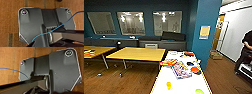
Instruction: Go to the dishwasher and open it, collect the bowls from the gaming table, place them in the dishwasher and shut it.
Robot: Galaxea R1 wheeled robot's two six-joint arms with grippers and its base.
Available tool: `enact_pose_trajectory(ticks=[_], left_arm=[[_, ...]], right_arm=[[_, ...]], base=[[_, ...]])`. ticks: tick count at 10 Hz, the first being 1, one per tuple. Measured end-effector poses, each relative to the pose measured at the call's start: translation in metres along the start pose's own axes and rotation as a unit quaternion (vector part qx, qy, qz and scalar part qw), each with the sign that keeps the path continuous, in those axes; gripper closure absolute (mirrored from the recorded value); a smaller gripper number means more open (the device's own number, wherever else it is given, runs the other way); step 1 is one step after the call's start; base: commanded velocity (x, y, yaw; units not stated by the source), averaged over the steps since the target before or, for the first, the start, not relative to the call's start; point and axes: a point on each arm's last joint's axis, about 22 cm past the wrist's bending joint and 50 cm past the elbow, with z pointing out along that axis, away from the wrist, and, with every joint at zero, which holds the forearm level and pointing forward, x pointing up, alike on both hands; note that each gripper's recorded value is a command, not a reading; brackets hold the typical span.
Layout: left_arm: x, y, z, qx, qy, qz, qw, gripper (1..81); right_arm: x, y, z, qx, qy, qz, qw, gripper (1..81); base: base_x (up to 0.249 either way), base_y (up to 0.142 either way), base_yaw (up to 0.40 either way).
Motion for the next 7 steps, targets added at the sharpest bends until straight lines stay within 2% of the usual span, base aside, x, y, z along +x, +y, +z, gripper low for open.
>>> enact_pose_trajectory(ticks=[1, 5, 7], left_arm=[[0.000, 0.000, 0.000, 0.000, 0.000, 0.000, 1.0000, 1.0], [0.000, 0.000, 0.000, 0.000, 0.000, 0.000, 1.0000, 1.0], [0.000, 0.009, 0.002, -0.006, 0.000, -0.002, 1.0000, 1.0]], right_arm=[[0.000, 0.000, 0.000, 0.000, 0.000, 0.000, 1.0000, 1.0], [0.000, 0.000, 0.000, 0.000, 0.000, 0.000, 1.0000, 1.0], [-0.002, 0.010, -0.003, -0.007, 0.000, 0.000, 1.0000, 1.0]], base=[[0.000, 0.000, 0.000], [0.000, 0.117, 0.000], [0.000, 0.102, 0.000]])
